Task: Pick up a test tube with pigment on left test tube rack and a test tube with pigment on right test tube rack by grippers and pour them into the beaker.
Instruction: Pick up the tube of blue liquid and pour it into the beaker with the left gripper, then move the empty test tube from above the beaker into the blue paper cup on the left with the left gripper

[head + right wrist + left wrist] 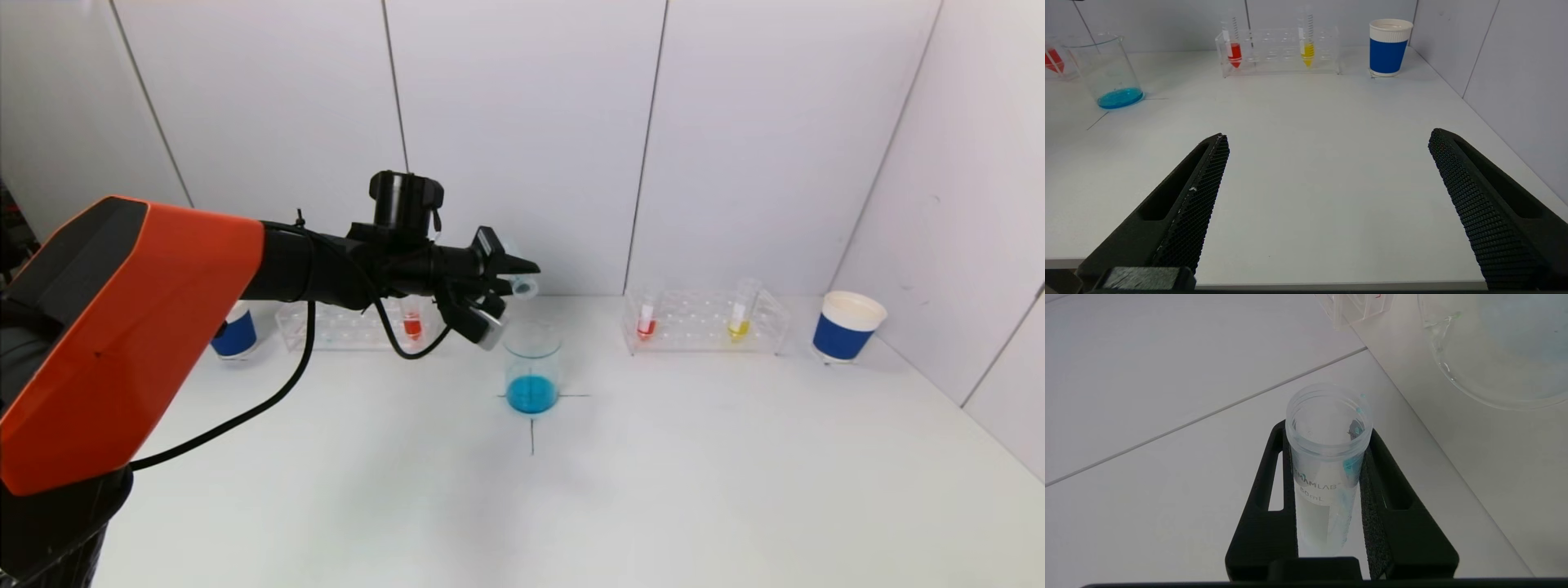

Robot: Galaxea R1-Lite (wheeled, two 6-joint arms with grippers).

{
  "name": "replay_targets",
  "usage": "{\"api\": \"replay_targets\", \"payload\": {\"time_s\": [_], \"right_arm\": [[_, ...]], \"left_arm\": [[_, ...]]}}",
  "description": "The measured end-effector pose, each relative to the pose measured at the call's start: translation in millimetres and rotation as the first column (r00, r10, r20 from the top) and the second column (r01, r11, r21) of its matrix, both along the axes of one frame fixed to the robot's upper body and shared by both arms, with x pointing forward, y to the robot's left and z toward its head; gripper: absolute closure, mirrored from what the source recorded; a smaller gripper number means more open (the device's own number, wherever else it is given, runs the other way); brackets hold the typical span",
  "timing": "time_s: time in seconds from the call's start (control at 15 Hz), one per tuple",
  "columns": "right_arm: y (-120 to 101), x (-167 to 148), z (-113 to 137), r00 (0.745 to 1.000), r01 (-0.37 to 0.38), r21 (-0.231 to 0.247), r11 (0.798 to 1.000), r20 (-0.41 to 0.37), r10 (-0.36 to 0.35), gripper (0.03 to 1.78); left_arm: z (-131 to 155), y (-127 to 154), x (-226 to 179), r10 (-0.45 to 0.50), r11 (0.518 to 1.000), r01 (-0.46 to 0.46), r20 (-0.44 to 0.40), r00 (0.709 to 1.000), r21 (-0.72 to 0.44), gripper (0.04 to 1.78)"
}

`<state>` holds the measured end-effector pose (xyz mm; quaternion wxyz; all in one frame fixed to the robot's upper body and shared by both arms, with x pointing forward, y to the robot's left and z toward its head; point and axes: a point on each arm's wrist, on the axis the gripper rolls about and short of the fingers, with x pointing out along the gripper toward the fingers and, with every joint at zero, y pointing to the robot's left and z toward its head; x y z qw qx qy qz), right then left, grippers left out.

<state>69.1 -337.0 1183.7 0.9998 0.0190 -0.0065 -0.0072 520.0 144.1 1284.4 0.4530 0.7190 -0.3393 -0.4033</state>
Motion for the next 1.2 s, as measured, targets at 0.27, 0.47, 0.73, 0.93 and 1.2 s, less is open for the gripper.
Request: {"api": "replay_targets", "payload": {"time_s": [0.27, 0.47, 0.73, 0.93, 1.2], "right_arm": [[0.0, 0.0, 0.0, 1.0, 0.001, 0.0, 1.0, 0.0, -0.001, 0.04], [0.0, 0.0, 0.0, 1.0, 0.0, 0.0, 1.0, 0.0, 0.0, 0.04], [0.0, 0.0, 0.0, 1.0, 0.0, 0.0, 1.0, 0.0, 0.0, 0.04], [0.0, 0.0, 0.0, 1.0, 0.0, 0.0, 1.0, 0.0, 0.0, 0.04], [0.0, 0.0, 0.0, 1.0, 0.0, 0.0, 1.0, 0.0, 0.0, 0.04]], "left_arm": [[-1.8, -1.4, -0.2, -0.003, 1.0, 0.003, -0.004, 1.0, 0.001, 1.36], [-2.6, -1.4, -0.3, -0.004, 1.0, 0.004, -0.005, 1.0, 0.003, 1.36], [-2.5, -1.8, -0.1, -0.009, 1.0, 0.009, 0.028, 1.0, 0.019, 1.36], [-3.2, -1.7, 0.4, -0.013, 0.999, 0.011, 0.048, 0.999, 0.03, 1.36], [-2.4, -1.3, 1.2, 0.005, 0.999, -0.009, 0.079, 0.997, 0.05, 1.36]]}}
